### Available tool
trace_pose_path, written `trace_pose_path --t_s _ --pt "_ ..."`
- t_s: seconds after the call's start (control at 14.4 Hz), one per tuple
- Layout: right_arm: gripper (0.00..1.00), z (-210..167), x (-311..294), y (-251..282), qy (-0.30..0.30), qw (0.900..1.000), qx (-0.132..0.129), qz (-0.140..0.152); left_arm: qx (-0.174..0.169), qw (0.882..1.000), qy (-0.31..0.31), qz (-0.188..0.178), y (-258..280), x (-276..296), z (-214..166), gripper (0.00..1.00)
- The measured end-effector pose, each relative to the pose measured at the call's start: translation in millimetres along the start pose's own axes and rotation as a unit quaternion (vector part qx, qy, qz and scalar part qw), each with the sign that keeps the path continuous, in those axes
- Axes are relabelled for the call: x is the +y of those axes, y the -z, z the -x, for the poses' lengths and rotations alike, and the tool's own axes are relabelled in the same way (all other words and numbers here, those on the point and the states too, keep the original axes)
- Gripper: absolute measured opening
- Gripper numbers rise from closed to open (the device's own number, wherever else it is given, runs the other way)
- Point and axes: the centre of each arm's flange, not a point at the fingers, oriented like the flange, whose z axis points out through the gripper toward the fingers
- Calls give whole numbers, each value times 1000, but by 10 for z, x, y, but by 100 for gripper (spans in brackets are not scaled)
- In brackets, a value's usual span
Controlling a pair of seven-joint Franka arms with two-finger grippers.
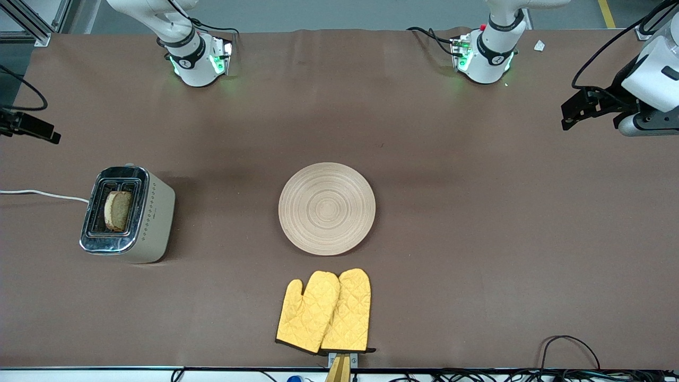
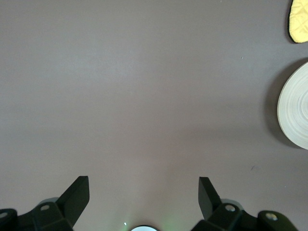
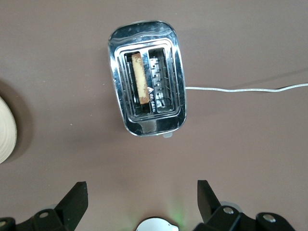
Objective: Move plate and put bread in toaster
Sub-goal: 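Open the right gripper and raise it away from the toaster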
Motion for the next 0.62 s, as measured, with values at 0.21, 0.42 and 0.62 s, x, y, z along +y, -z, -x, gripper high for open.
trace_pose_path --t_s 0.21,0.42,0.62 --pt "100 166 -93 178 10 1000 11 -2 -14 1000 -5 0 -45 0 37 100" --pt "100 160 -141 159 14 1000 9 -2 -15 1000 -6 0 -54 -3 102 100" --pt "100 155 -180 138 17 1000 7 -11 -7 1000 -5 1 -9 -13 115 100"
